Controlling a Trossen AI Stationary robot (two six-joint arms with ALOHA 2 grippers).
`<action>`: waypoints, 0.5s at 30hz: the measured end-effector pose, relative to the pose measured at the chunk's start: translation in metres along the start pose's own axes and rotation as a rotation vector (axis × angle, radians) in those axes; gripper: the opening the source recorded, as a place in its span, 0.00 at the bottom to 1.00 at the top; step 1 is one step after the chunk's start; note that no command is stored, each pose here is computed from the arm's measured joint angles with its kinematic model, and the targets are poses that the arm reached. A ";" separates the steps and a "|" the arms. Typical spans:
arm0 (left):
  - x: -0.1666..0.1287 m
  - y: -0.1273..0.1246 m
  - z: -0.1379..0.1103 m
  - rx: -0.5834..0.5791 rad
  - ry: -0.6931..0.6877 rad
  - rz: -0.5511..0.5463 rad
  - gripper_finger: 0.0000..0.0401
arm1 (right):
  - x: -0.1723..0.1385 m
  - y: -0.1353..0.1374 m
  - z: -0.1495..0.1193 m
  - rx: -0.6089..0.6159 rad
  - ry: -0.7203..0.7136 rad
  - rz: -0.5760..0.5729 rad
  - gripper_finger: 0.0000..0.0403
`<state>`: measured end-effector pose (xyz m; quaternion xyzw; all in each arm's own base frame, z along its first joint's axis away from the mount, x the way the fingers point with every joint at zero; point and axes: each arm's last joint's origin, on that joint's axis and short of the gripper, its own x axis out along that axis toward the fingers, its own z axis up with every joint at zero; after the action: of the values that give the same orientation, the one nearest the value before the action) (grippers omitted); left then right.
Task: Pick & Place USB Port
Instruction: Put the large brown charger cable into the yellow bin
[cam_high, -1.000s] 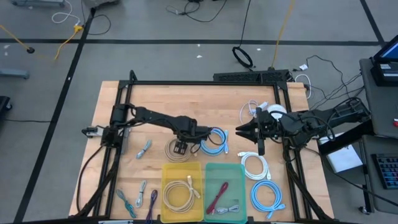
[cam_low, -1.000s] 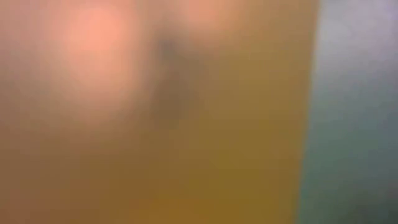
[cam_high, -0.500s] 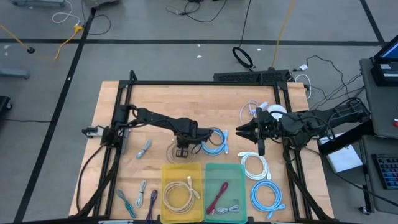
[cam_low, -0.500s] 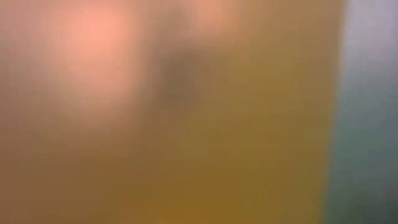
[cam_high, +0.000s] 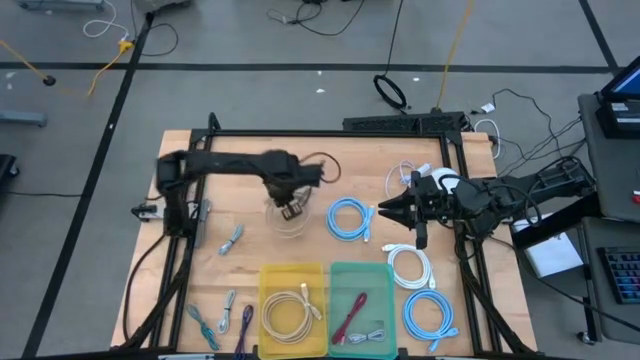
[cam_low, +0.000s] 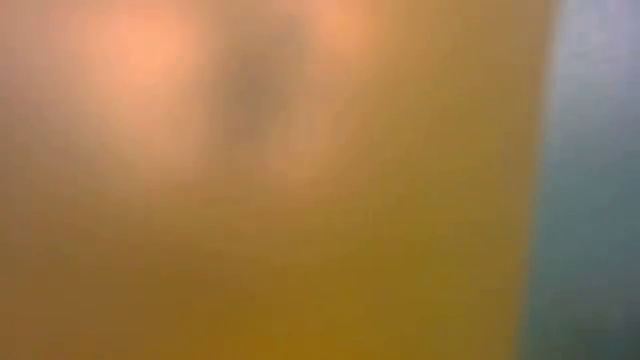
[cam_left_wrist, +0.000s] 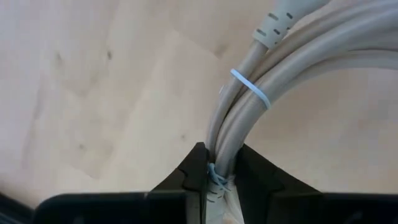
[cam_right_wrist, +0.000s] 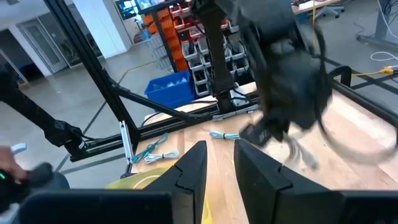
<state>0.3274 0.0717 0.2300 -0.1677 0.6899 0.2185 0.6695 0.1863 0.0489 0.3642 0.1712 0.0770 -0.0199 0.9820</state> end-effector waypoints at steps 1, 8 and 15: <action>-0.014 0.001 -0.007 -0.019 -0.032 -0.043 0.13 | 0.000 0.000 0.000 0.000 0.000 0.000 0.18; -0.091 -0.047 -0.083 -0.073 -0.123 -0.397 0.13 | 0.000 0.000 0.000 -0.017 0.003 -0.005 0.18; -0.093 -0.149 -0.155 0.000 -0.092 -0.526 0.13 | 0.000 -0.002 0.000 -0.051 -0.018 -0.060 0.18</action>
<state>0.2782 -0.1414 0.3127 -0.3310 0.5914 0.0442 0.7340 0.1862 0.0468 0.3638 0.1435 0.0739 -0.0489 0.9857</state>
